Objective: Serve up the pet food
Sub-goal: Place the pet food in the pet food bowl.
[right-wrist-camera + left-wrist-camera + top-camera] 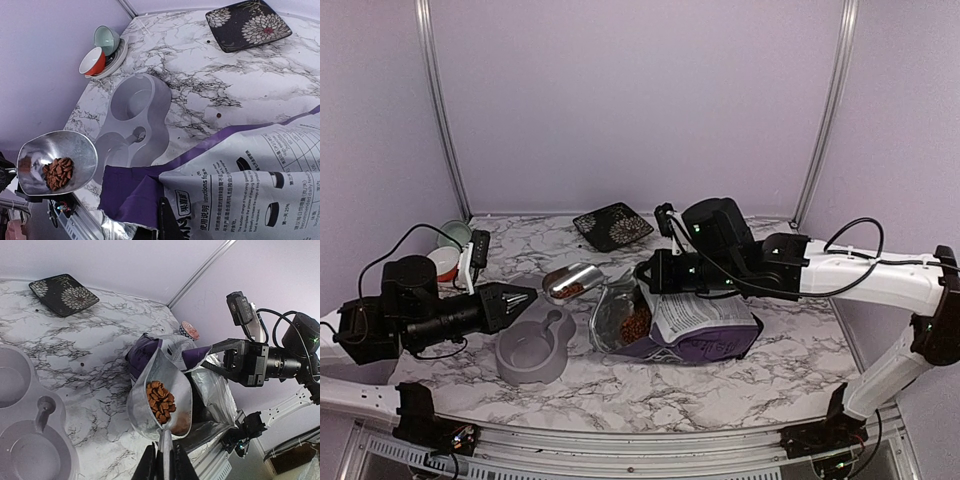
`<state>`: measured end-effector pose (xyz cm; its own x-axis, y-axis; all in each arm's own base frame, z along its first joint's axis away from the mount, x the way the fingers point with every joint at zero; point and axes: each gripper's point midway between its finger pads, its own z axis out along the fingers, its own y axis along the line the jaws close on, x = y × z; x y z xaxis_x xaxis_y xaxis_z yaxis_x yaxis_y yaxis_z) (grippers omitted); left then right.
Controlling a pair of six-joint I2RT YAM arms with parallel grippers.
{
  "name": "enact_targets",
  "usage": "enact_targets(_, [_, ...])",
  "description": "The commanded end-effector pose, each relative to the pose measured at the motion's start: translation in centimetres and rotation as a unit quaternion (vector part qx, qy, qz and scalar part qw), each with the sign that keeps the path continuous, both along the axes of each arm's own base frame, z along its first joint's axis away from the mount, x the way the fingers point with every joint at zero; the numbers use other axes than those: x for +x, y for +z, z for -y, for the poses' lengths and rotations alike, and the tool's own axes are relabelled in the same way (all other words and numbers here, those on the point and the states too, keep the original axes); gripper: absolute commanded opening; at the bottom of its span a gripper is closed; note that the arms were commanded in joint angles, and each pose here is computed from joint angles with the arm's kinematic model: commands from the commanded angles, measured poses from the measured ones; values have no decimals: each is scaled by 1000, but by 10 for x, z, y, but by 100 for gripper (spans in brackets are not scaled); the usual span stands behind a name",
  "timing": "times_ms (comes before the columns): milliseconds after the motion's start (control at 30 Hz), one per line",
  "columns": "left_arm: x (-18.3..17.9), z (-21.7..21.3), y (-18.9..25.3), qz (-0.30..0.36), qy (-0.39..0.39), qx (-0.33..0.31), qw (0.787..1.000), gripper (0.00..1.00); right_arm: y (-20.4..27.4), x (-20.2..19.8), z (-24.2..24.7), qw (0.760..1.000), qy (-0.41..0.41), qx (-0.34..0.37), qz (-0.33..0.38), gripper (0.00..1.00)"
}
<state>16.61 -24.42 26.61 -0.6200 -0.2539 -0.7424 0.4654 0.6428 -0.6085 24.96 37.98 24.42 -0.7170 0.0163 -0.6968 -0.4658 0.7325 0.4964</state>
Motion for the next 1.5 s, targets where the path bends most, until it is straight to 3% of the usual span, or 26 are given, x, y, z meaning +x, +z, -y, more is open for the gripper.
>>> enact_targets(0, [14, -28, -7, 7, 63, 32, 997, 0, -8, 37, 17, 997, -59, -43, 29, 0])
enact_targets(233, [26, -46, -20, -11, 95, 45, 994, 0, -13, 45, 44, 993, -71, -82, 45, 0])
enact_targets(533, [38, -61, -37, -32, 114, 57, 991, 0, -41, -6, 91, 992, -16, -126, 23, 0])
enact_targets(733, [45, -68, -45, -36, 127, 68, 989, 0, -50, -17, 116, 992, -44, -122, 6, 0])
enact_targets(1467, [56, -111, -72, -51, 200, 84, 975, 0, -32, -3, 89, 994, -26, -107, 17, 0])
